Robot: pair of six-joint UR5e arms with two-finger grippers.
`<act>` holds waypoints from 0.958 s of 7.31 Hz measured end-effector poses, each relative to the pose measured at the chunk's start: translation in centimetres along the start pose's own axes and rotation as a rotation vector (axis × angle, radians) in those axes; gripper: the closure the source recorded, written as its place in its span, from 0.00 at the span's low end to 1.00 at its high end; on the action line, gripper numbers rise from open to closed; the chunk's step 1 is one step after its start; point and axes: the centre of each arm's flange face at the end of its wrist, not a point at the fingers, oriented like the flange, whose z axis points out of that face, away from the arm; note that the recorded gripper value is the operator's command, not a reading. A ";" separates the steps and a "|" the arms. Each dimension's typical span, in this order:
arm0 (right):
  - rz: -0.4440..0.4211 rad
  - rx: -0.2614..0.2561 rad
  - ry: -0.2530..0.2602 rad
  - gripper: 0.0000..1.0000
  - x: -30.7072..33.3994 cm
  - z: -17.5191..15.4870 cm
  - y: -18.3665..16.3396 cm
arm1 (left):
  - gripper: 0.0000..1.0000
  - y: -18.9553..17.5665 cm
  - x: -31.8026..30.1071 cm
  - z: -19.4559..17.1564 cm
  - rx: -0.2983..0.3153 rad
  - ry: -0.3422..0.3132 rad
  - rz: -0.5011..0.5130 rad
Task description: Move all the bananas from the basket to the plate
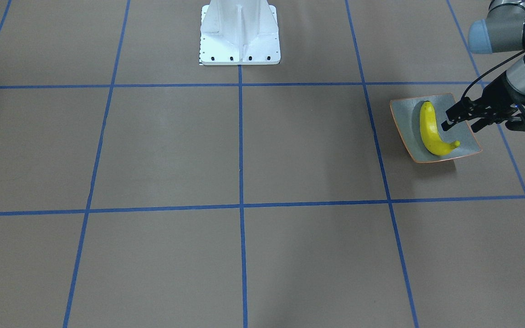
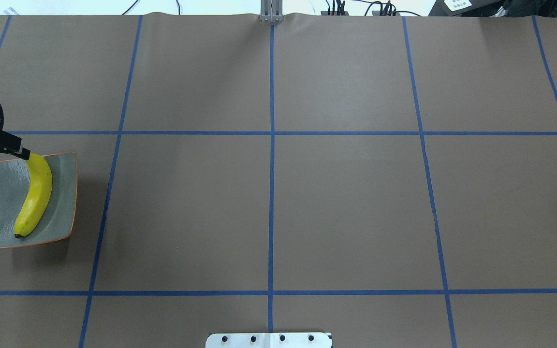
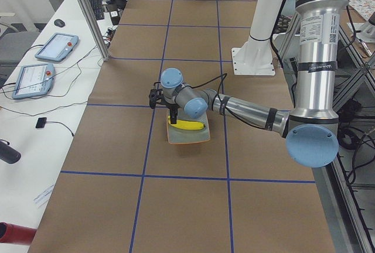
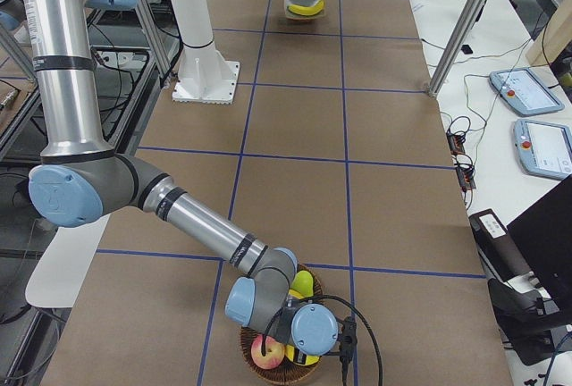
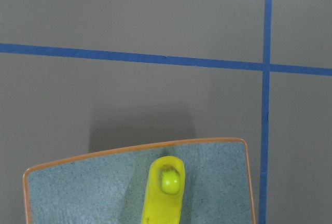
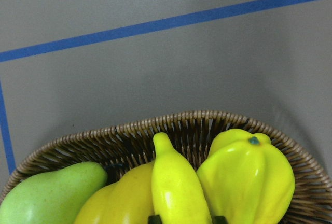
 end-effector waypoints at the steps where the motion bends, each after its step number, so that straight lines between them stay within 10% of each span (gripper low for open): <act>1: -0.012 0.021 -0.002 1.00 -0.1 -1.1 -0.4 | 0.00 0.0 0.2 -0.2 0.002 0.002 0.001; 7: -0.042 0.113 -0.011 1.00 -1.8 -10.6 -1.2 | 0.00 0.0 0.4 -0.3 0.003 0.006 0.003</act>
